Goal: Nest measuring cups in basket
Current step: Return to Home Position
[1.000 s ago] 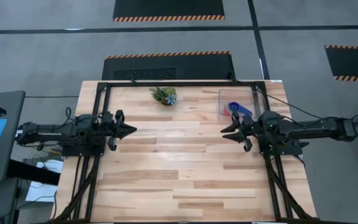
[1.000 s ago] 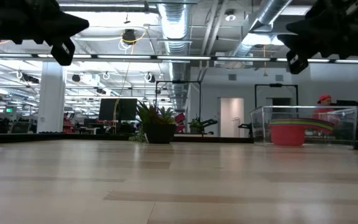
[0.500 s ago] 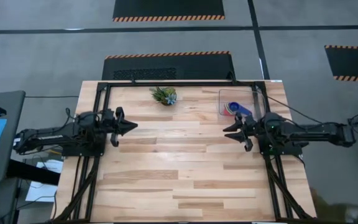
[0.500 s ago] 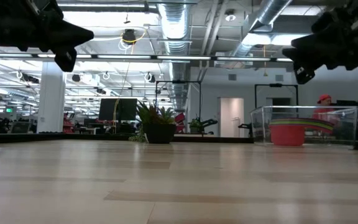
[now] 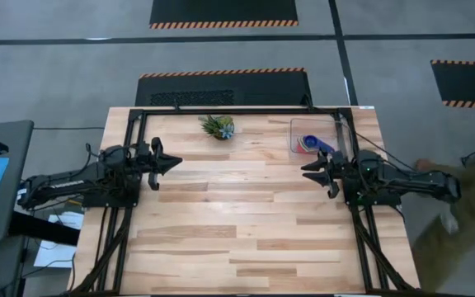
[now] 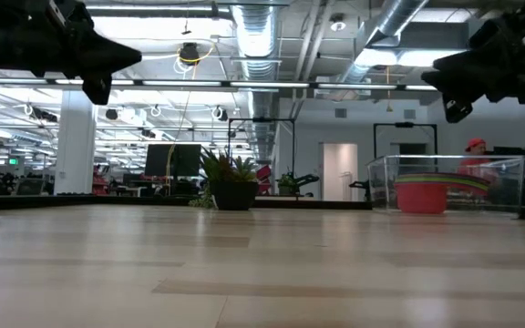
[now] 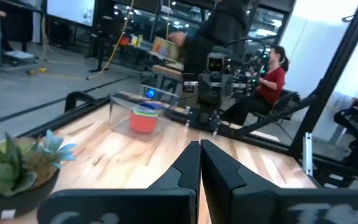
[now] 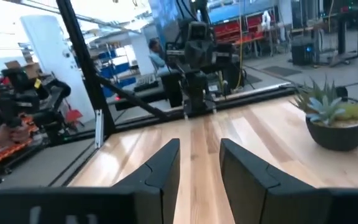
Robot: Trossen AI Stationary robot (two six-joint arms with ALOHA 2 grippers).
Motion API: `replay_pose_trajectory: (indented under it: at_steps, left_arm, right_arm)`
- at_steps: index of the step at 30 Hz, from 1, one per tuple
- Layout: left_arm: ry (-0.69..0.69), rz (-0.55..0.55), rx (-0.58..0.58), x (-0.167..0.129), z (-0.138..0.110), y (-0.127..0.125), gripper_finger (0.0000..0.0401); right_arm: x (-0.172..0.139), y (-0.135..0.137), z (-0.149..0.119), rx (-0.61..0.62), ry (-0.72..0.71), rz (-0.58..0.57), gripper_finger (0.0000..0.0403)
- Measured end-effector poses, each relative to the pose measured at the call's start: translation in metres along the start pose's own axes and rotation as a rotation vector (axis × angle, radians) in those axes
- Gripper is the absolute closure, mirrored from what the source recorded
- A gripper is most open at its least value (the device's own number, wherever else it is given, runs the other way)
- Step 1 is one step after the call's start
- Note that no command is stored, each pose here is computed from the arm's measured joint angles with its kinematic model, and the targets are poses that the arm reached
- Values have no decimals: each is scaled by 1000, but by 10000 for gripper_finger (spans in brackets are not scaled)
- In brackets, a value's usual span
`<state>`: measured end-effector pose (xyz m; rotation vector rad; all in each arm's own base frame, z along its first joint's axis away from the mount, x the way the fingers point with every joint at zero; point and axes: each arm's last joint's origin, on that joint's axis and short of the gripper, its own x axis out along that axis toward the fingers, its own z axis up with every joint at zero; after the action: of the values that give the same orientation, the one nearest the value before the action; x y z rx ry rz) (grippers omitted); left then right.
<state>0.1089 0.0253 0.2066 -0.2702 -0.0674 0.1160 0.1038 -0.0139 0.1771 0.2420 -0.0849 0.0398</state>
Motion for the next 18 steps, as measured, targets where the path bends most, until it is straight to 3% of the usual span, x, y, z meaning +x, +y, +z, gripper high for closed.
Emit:
replay_pose_trajectory:
  at_steps: [18]
  left_arm:
    - [13,136,-76,-9,-4,6,401]
  right_arm:
    - [-10,-6,-2,55,8,-92,266]
